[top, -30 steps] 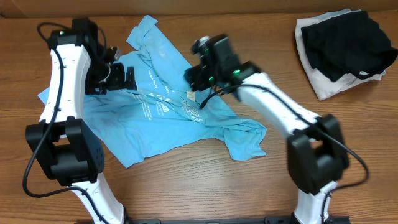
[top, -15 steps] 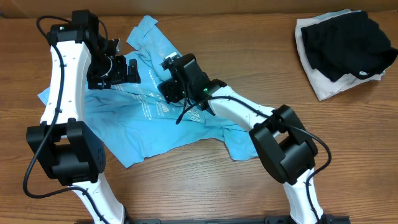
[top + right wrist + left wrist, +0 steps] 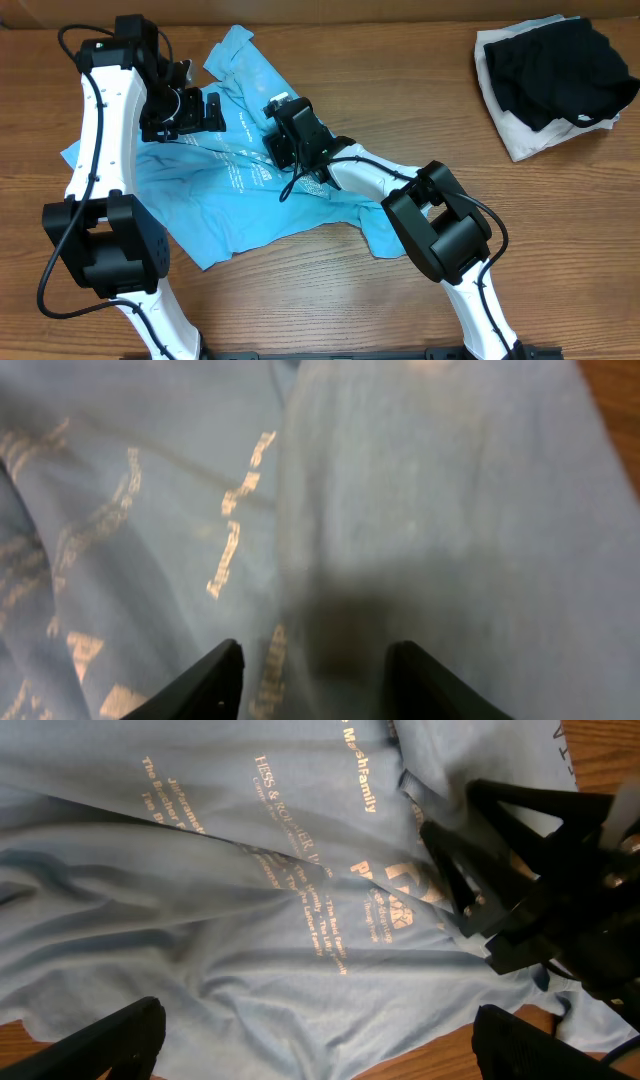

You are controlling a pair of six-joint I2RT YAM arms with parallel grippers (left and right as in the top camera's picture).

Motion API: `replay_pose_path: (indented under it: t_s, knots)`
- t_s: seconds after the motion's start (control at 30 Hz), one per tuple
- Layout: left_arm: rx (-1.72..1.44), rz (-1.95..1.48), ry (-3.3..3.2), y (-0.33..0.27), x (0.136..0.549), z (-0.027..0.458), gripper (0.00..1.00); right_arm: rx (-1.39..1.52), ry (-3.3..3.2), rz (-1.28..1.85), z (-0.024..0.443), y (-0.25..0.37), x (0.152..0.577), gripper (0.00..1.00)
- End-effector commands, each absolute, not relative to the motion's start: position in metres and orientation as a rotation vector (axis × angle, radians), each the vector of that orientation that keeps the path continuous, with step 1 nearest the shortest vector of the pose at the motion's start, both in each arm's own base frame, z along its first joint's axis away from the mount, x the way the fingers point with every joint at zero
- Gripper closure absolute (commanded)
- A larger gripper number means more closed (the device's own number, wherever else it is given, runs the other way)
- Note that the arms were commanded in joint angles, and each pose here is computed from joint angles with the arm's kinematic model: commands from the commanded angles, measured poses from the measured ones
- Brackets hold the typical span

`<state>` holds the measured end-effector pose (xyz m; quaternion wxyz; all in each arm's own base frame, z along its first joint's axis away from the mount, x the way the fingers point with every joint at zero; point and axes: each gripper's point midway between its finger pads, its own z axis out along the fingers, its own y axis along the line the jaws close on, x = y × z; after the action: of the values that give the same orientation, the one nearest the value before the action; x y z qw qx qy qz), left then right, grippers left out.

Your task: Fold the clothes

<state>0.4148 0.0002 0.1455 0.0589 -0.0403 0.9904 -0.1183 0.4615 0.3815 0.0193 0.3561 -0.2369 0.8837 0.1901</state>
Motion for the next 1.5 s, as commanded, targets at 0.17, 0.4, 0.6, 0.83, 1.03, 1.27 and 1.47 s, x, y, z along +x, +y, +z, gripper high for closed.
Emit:
replay_pose_path:
  t_s: [0.17, 0.4, 0.6, 0.83, 1.03, 1.27, 1.47]
  knots:
    - [-0.152, -0.365, 2.970, 0.006, 0.419, 0.153, 0.00, -0.536, 2.285, 0.412, 0.007, 0.373, 0.474, 0.66]
    - [-0.151, -0.363, 2.968, 0.007, 0.420, 0.153, 0.00, -0.496, 2.299, 0.407, 0.006, 0.370, 0.475, 0.89]
    - [-0.148, -0.361, 2.959, 0.007, 0.422, 0.153, 0.00, -0.462, 2.321, 0.400, 0.046, 0.368, 0.489, 0.96]
    - [-0.145, -0.358, 2.944, 0.007, 0.426, 0.154, 0.00, -0.356, 2.360, 0.343, 0.134, 0.320, 0.521, 0.96]
    - [-0.141, -0.356, 2.933, 0.008, 0.429, 0.154, 0.00, -0.174, 2.446, 0.245, 0.153, 0.227, 0.550, 0.96]
    - [-0.140, -0.356, 2.933, 0.007, 0.429, 0.154, 0.00, 0.073, 2.533, 0.249, 0.141, 0.107, 0.570, 0.96]
    - [-0.127, -0.362, 2.962, 0.003, 0.423, 0.143, 0.00, 0.202, 2.521, 0.470, 0.146, 0.045, 0.574, 0.17]
